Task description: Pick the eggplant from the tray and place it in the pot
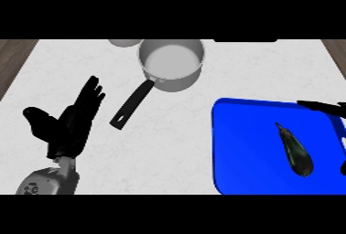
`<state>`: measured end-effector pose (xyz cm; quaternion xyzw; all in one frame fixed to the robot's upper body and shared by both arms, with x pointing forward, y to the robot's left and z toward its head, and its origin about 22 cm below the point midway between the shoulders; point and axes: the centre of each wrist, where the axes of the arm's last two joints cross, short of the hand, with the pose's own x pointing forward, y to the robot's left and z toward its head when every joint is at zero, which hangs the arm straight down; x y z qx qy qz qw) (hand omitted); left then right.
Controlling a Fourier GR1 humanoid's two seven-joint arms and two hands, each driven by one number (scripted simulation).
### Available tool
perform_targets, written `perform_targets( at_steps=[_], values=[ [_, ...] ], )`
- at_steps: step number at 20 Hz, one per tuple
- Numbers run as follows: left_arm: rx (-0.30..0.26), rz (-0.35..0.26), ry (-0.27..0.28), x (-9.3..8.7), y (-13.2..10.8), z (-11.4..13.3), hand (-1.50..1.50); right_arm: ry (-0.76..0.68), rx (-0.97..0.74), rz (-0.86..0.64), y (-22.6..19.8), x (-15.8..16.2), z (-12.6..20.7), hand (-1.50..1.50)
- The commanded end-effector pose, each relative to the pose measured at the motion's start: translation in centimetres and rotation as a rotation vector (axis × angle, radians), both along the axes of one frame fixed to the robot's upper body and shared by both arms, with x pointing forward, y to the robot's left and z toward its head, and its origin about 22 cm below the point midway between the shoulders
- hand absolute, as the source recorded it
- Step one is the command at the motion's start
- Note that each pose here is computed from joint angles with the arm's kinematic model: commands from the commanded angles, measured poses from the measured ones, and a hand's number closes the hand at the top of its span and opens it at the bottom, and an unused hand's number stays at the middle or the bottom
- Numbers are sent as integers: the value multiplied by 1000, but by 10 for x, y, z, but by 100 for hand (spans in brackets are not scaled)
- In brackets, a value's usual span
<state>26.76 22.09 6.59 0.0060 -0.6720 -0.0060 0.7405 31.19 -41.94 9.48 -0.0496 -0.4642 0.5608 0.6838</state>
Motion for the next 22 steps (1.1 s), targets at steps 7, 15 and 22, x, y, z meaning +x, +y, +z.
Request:
perform_targets(
  at_steps=[7, 15, 22],
  values=[
    [7, -8, 5, 0, 3, 6, 0, 39, -50, 64, 38, 11, -34, -150],
    [15, 18, -19, -19, 19, -3, 0, 74, -168, 100, 18, -19, -60, -150],
    [1, 1, -3, 10, 10, -1, 0, 103, -184, 108, 48, 16, -52, -150]
  ],
)
